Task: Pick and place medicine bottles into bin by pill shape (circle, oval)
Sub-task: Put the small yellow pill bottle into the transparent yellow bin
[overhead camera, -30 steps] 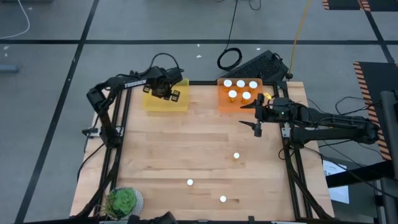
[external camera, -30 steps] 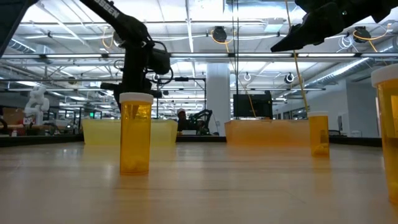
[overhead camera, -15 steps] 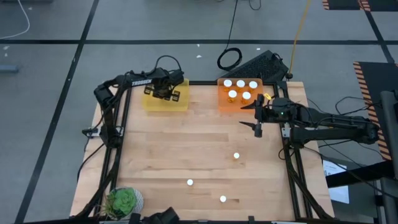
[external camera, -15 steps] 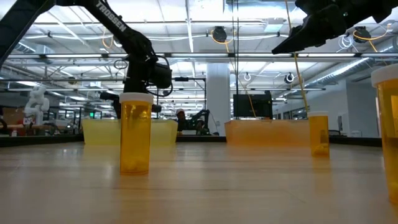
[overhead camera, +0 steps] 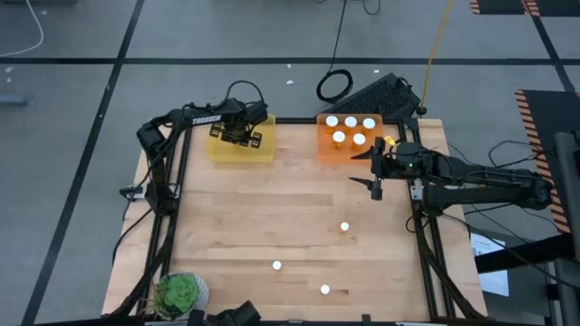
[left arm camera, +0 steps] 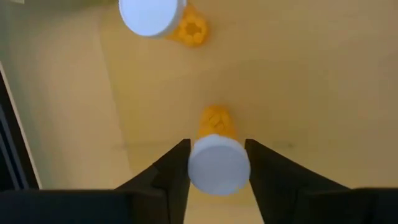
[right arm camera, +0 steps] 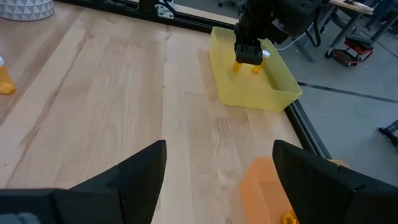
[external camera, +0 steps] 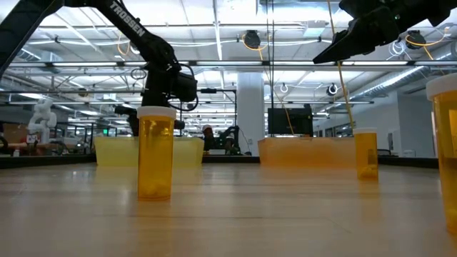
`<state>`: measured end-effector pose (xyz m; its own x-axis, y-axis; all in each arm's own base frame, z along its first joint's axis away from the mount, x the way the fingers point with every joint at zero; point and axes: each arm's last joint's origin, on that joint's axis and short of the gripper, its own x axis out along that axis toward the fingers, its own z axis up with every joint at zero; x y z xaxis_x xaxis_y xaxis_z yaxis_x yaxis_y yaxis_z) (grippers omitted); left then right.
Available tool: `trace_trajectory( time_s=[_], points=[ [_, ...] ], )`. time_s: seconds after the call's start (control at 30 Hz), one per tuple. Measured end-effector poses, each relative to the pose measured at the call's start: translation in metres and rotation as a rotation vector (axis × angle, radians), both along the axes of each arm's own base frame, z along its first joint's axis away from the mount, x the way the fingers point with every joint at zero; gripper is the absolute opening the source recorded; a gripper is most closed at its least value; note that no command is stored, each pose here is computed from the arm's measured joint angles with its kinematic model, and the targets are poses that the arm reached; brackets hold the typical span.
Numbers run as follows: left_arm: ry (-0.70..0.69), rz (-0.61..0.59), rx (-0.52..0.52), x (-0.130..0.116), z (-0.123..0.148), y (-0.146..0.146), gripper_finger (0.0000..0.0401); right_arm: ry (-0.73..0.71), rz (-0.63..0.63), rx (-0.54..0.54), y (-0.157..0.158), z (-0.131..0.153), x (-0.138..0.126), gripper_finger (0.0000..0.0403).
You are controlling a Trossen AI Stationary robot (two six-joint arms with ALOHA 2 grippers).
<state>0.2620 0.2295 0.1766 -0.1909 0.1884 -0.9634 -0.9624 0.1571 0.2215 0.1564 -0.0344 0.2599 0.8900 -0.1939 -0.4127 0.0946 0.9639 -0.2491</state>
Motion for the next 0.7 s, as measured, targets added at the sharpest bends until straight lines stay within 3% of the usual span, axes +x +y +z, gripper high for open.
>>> trace_trajectory(
  time_s=[0.27,0.7],
  points=[
    [0.013,-0.002,0.014,-0.0004,0.0002,0.0003,0.0208,0.0,0.0,0.0,0.0,0.0,0.0,0.0287],
    [0.043,-0.01,0.024,-0.0017,0.003,-0.0025,0.0214,0.002,0.0,0.001,0.0,-0.0002,-0.0001,0.0287]
  ],
)
